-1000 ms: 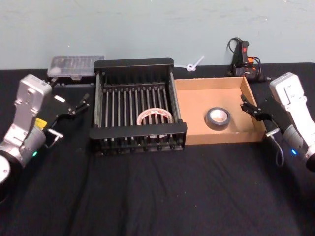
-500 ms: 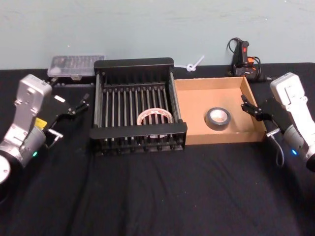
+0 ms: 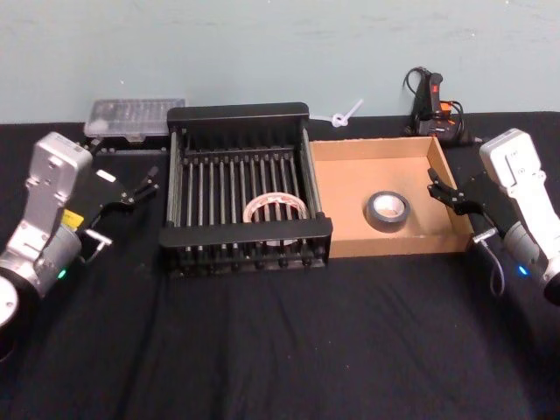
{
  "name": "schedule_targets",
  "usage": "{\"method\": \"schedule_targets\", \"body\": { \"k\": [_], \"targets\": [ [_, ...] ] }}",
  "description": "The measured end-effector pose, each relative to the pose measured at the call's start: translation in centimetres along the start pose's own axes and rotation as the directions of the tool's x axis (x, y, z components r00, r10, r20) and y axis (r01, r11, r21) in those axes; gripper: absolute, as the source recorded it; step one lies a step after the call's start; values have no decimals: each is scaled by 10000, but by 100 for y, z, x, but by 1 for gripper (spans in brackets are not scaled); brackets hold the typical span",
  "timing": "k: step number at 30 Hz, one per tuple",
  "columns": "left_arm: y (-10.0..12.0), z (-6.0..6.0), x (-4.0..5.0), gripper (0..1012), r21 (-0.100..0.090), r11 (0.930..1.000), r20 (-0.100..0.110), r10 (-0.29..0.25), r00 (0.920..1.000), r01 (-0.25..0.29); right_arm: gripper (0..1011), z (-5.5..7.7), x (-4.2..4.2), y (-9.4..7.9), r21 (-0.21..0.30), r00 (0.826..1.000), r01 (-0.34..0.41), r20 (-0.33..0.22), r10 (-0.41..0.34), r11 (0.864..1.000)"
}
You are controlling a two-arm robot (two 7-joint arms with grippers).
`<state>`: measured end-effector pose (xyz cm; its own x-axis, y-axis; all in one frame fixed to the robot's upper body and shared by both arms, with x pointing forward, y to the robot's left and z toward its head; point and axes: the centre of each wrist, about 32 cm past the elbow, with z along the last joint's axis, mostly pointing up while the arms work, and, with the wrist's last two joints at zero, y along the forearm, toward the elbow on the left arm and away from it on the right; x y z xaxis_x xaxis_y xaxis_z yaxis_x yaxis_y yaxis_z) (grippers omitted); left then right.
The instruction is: Pick up the white tape and place it into the black box , Pick up the silver tape and place it into the brown box.
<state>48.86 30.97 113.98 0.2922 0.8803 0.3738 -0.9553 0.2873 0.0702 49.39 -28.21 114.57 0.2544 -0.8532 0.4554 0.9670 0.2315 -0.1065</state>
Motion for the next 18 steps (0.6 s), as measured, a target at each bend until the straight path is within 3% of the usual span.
{"method": "schedule_targets", "body": {
  "k": [18],
  "targets": [
    [0,0,0,1001,1,10000,-1,-1,10000,1,1000,3,0,2,7,10000,-5,0,5,10000]
  ]
}}
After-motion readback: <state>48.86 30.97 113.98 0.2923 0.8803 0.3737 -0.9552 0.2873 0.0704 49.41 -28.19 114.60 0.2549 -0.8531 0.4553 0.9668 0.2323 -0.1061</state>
